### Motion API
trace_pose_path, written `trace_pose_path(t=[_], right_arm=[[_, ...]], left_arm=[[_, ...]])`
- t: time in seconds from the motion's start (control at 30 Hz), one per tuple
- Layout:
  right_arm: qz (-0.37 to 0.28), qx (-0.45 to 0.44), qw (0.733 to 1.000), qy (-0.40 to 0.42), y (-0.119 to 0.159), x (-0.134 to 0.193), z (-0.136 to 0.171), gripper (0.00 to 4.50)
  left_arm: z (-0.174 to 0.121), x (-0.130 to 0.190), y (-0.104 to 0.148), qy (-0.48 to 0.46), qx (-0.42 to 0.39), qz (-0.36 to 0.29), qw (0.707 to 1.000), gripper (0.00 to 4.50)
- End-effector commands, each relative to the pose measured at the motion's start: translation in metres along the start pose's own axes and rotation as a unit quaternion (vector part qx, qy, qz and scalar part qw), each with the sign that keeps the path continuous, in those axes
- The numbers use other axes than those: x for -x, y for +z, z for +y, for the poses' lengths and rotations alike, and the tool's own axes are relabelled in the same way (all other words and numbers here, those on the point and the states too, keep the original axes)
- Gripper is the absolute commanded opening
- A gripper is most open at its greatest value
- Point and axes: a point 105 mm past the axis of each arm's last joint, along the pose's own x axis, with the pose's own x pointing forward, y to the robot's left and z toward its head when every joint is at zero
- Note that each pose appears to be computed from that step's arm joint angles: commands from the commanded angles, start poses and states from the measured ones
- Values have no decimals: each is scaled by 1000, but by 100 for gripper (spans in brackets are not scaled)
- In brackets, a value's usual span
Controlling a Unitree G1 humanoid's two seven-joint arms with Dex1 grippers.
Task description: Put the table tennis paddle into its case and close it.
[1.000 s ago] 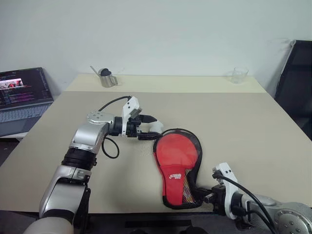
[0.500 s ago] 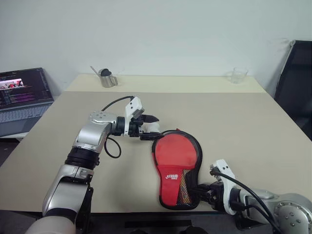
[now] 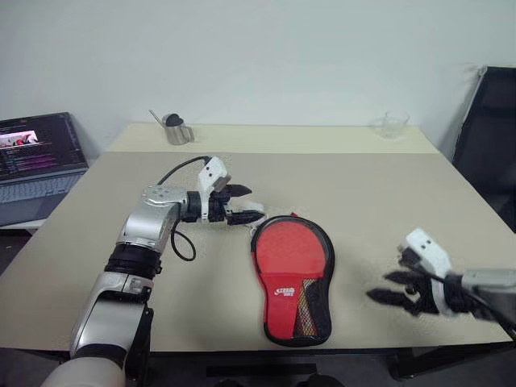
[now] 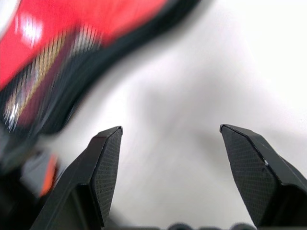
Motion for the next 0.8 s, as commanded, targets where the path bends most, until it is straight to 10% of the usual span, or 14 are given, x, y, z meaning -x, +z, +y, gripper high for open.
trace_pose_path(t=[0.03,0.27,0.8], right_arm=[[-136,54,989,-12,59,-18,1,359],[-222,80,972,-5,92,-86,34,359],[-150,36,987,53,35,-169,71,359]], left_arm=[[24,4,11,78,-7,-8,997,450],[38,-3,-1,134,33,18,990,450],[13,-44,-36,147,132,73,978,450]])
